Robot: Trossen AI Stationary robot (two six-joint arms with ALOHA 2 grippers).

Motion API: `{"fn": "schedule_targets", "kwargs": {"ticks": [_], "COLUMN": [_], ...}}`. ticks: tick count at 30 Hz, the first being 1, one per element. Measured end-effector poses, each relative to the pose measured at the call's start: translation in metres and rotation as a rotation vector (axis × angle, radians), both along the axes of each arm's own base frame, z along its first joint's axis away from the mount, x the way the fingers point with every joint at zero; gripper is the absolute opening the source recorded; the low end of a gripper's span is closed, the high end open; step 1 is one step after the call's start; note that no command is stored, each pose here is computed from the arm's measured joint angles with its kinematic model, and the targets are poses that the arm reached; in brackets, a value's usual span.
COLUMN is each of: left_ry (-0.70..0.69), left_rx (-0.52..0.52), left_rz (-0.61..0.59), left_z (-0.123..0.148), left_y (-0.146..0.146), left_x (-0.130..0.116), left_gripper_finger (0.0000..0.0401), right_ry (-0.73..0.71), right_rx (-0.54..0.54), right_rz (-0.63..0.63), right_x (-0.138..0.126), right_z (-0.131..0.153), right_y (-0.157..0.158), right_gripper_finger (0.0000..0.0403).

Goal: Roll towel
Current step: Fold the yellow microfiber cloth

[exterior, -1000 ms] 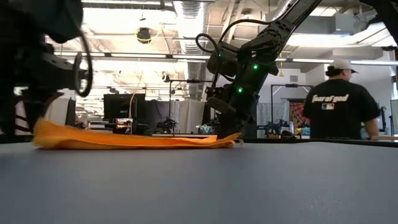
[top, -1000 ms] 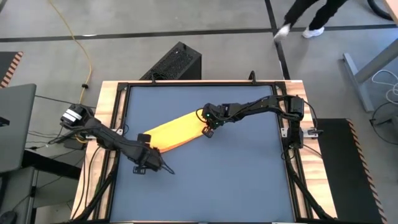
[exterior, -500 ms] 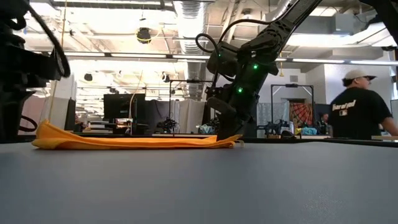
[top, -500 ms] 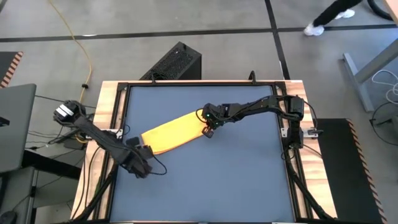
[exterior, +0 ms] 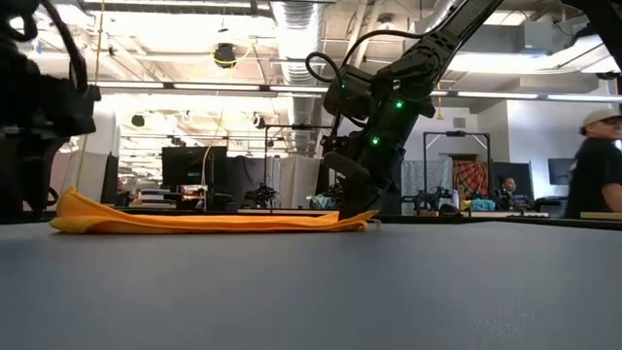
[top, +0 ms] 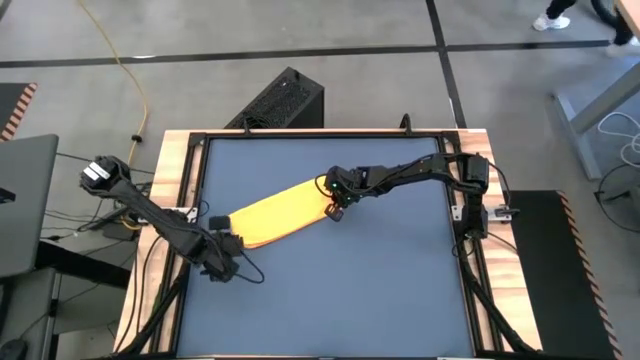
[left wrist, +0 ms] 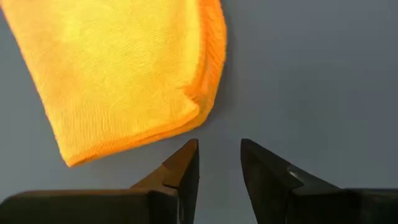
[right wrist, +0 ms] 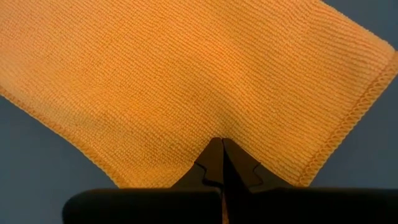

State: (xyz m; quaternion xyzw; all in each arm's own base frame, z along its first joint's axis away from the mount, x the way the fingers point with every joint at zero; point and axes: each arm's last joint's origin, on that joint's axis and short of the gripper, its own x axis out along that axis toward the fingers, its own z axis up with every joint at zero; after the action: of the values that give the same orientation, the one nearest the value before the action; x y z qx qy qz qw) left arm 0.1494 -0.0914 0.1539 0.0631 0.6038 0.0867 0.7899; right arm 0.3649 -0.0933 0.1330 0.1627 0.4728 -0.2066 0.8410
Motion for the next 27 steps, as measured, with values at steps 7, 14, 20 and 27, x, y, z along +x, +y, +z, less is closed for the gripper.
{"fn": "schedule_targets", "kwargs": {"ticks": [7, 14, 20, 27], "left_ry": [0.11, 0.126, 0.098, 0.024], "left_rx": [0.123, 0.138, 0.166, 0.25], "left_rz": [-0.043, -0.06, -0.055, -0.017], "left_z": [-0.025, -0.029, -0.029, -0.029], "left_y": [-0.004, 0.0, 0.009, 0.017], "left_x": [0.007, 0.012, 0.02, 0.027], "left_gripper_finger": [0.0078, 0.0029, 0.0003, 0.0], "right_ry": [-0.001, -0.003, -0.006, -0.007], "right_rx": [0.001, 0.001, 0.001, 0.0], "right_rz": [-0.002, -0.004, -0.004, -0.004], "right_x": [0.0, 0.0, 0.0, 0.001], "right_z": [0.0, 0.0, 0.0, 0.0], "right_y": [0.0, 0.0, 0.0, 0.0], "right_gripper_finger": [0.0017, 0.0017, 0.0017, 0.0017]}}
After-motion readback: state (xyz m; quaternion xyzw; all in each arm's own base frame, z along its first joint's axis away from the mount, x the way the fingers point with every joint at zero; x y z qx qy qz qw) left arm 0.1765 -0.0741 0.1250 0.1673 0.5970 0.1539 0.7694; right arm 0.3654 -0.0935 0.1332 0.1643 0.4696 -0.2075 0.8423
